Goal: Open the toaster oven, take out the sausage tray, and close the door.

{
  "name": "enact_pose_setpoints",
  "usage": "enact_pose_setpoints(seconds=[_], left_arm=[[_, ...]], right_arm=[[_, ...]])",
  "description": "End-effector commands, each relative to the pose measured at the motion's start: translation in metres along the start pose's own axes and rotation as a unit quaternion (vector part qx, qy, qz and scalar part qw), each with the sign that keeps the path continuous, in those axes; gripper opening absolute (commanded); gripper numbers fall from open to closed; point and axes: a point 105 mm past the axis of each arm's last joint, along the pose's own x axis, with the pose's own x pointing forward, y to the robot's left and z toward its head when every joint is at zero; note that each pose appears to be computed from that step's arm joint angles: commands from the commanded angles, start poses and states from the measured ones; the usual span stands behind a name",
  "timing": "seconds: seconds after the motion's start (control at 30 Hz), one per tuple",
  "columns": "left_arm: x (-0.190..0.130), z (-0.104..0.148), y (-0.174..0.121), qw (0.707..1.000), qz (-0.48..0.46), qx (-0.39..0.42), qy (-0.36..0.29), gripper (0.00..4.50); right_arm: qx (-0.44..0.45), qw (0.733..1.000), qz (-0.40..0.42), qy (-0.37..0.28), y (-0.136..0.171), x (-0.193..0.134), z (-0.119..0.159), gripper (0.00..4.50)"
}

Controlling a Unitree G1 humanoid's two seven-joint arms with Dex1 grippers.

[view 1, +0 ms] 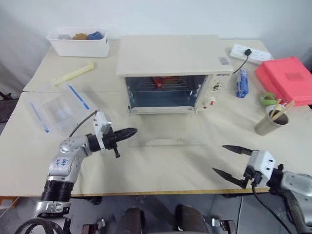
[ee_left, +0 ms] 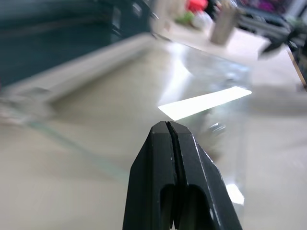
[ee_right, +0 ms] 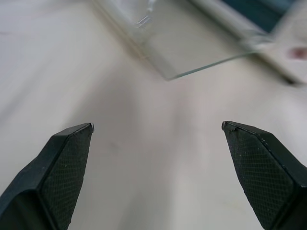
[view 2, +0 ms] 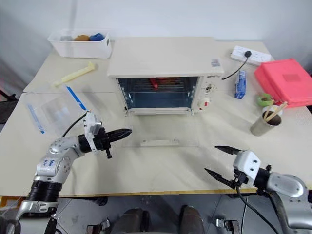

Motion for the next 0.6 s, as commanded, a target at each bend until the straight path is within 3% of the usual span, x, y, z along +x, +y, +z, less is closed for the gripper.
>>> enact_pose_setpoints(seconds=[0.03, 0.17, 0.27, 0.5, 0.6], left_arm=[[-0.002, -0.003, -0.005, 1.0, 0.001, 0.029, 0.008, 0.01], [-0.006, -0.005, -0.009, 0.999, 0.016, 0.038, -0.004, 0.01], [-0.013, 0.005, -0.009, 0.997, 0.044, 0.04, -0.043, 0.56], [-0.043, 0.026, -0.016, 0.989, 0.096, 0.052, -0.095, 2.43], [-0.062, 0.033, -0.024, 0.986, 0.122, 0.052, -0.103, 3.33]], right_arm=[[-0.065, 0.997, -0.031, -0.034, -0.019, 0.017, 0.034, 4.5], [-0.109, 0.991, -0.075, -0.021, -0.034, 0.056, 0.048, 4.5], [-0.136, 0.985, -0.098, -0.032, -0.038, 0.095, 0.067, 4.5], [-0.257, 0.959, -0.097, -0.075, -0.026, 0.165, 0.099, 4.5], [-0.344, 0.929, -0.133, -0.023, -0.038, 0.195, 0.094, 4.5]])
